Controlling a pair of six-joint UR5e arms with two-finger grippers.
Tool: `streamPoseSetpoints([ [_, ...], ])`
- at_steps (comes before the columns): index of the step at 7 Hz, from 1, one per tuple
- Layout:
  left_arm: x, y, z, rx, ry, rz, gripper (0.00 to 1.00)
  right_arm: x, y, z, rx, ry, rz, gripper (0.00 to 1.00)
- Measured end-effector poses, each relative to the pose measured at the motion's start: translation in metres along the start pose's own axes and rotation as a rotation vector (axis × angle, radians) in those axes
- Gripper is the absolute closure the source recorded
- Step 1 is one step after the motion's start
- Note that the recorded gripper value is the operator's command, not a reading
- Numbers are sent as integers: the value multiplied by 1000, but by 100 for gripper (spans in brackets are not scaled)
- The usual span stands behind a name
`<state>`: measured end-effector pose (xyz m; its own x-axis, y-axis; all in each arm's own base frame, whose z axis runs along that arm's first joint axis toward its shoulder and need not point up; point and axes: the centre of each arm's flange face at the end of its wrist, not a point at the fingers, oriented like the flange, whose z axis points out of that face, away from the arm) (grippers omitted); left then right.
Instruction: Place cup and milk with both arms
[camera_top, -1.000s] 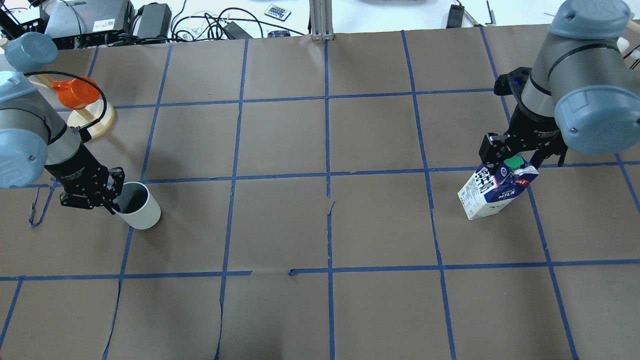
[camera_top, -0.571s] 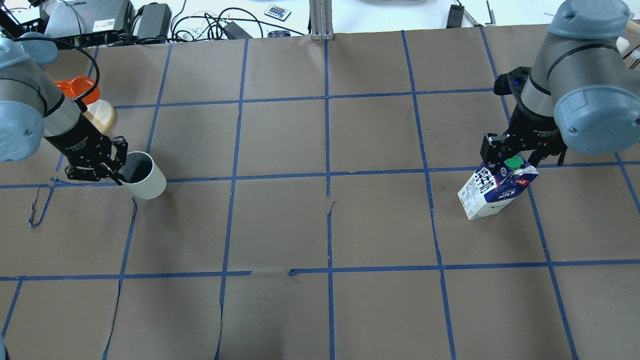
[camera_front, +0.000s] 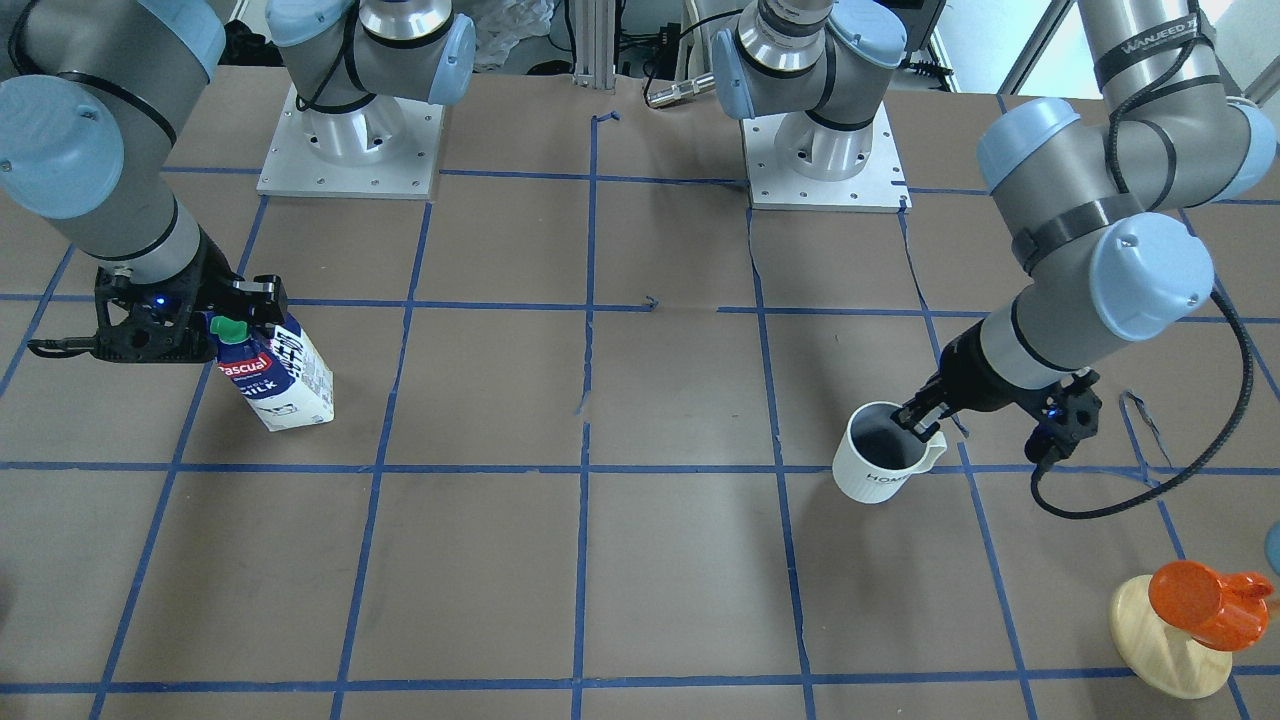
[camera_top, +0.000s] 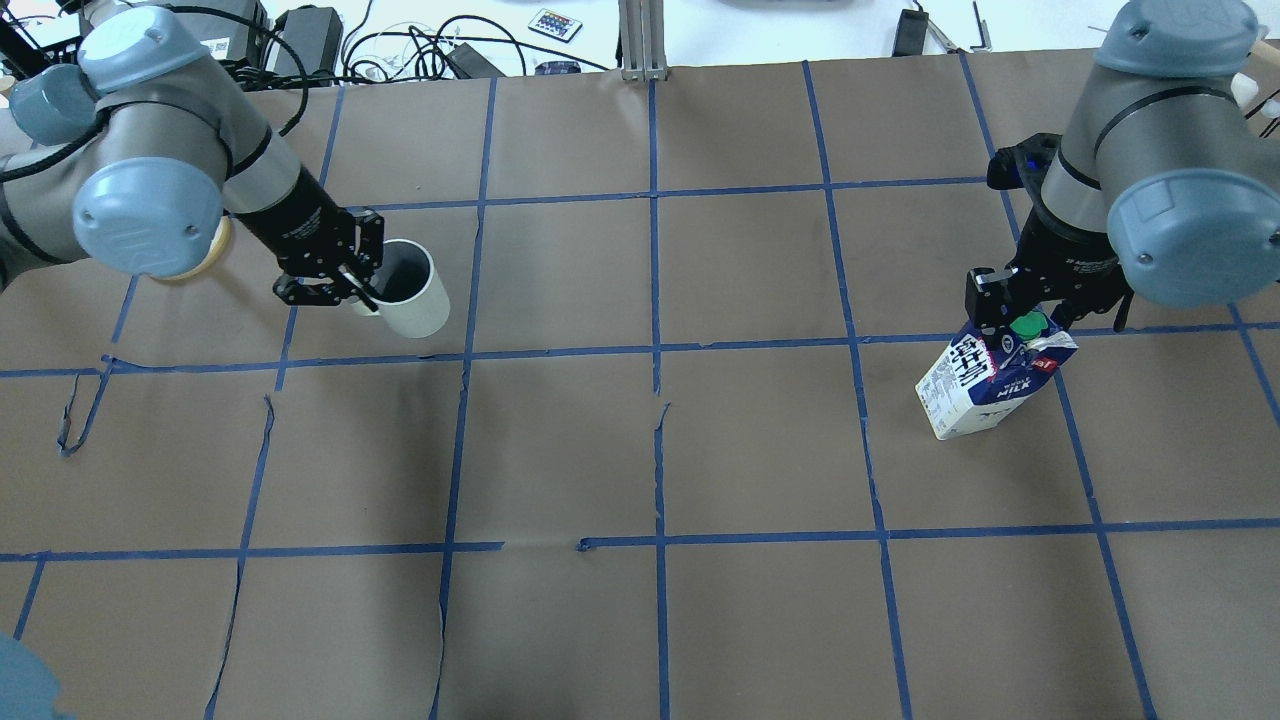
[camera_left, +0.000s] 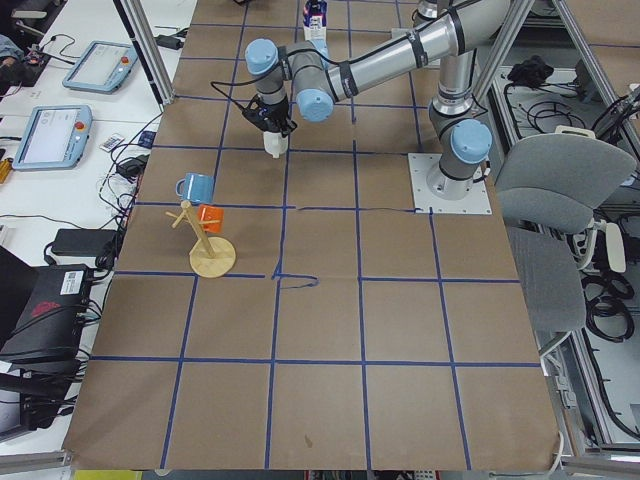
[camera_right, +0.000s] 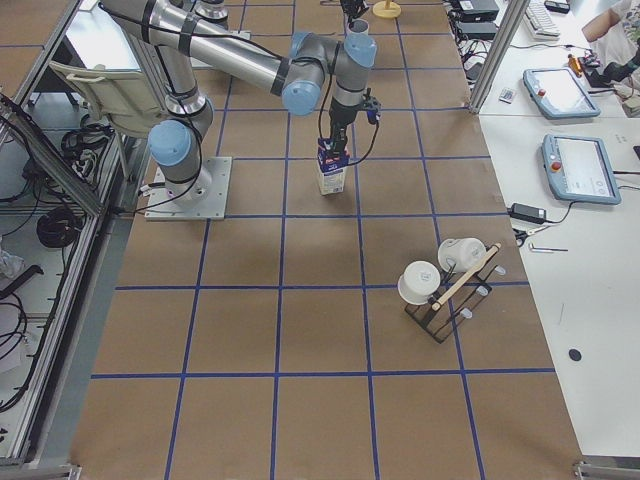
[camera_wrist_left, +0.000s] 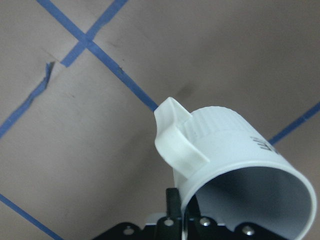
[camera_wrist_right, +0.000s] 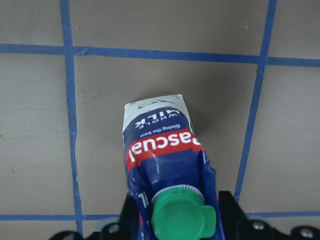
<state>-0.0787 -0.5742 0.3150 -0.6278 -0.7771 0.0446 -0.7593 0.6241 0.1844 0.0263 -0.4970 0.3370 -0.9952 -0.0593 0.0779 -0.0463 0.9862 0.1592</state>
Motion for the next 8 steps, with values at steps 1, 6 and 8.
streamPoseSetpoints([
  [1, 22, 18, 1, -7, 41, -45, 100, 0, -1, -2, 3, 0, 2, 77],
  [6, 168, 63, 20, 2, 121, -213, 100, 4, -14, -30, 57, -15, 16, 73],
  [8, 210, 89, 45, -6, 117, -262, 100, 11, -36, -51, 93, -12, 19, 71],
])
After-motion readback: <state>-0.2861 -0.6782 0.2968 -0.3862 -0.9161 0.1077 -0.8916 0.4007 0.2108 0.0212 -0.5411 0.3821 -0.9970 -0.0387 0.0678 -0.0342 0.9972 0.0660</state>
